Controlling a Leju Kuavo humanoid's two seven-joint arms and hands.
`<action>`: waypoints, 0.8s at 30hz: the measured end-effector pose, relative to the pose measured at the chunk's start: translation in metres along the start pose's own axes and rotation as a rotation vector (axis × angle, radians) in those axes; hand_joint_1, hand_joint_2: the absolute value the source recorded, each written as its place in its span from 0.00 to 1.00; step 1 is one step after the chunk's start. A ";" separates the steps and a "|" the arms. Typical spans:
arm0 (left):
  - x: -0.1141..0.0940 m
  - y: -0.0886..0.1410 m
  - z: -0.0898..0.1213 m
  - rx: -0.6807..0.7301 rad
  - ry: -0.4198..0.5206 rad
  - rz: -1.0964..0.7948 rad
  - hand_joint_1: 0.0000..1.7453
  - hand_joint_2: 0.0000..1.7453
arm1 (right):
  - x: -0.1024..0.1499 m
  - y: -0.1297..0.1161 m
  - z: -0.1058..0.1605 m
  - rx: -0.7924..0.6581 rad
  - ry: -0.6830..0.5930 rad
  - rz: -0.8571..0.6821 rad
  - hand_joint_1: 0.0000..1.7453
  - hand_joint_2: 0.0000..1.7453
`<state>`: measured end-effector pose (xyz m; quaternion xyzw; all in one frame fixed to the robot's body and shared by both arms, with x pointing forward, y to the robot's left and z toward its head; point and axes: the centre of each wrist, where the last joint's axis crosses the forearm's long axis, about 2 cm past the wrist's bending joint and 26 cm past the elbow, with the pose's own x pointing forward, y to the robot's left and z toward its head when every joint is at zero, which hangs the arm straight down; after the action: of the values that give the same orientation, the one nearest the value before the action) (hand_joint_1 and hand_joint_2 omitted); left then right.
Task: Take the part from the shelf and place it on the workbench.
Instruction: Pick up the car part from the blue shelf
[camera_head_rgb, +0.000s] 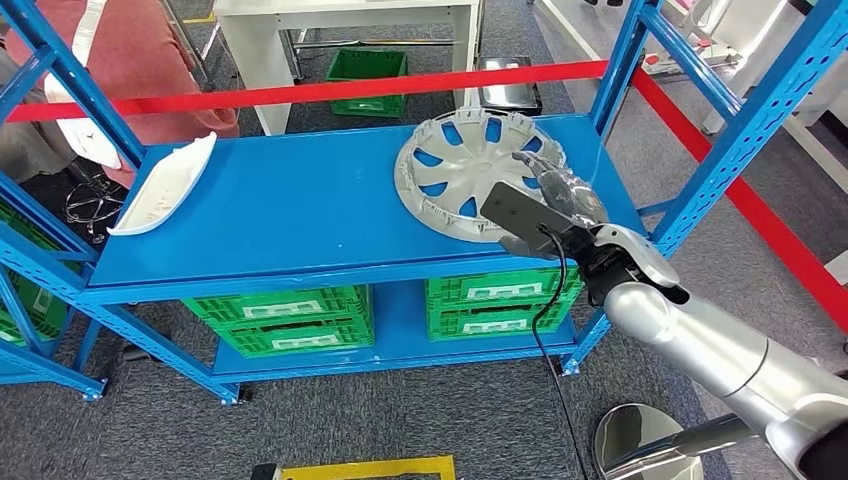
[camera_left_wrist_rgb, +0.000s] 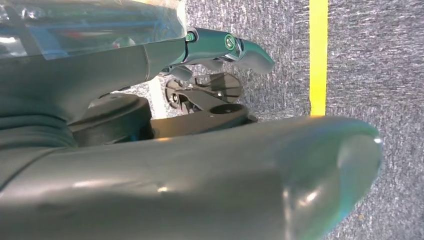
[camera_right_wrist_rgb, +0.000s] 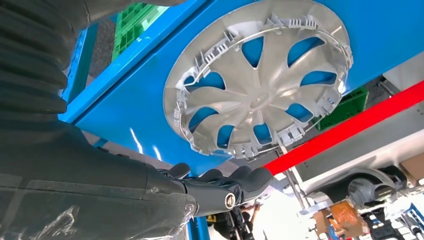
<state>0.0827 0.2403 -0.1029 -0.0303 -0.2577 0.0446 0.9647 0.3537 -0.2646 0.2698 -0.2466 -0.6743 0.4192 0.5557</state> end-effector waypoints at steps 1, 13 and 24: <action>0.000 0.000 0.000 0.000 0.000 0.000 0.00 0.00 | 0.000 0.000 0.000 0.001 0.000 0.000 0.00 1.00; 0.001 0.001 -0.001 0.001 -0.004 0.000 0.00 0.00 | -0.002 -0.002 0.001 -0.006 0.006 -0.002 0.00 1.00; 0.001 0.000 0.000 -0.001 -0.003 0.001 0.00 0.00 | -0.004 -0.002 0.001 -0.007 0.011 -0.003 0.00 1.00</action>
<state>0.0836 0.2408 -0.1028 -0.0311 -0.2590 0.0449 0.9643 0.3538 -0.2690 0.2694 -0.2499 -0.6728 0.4148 0.5593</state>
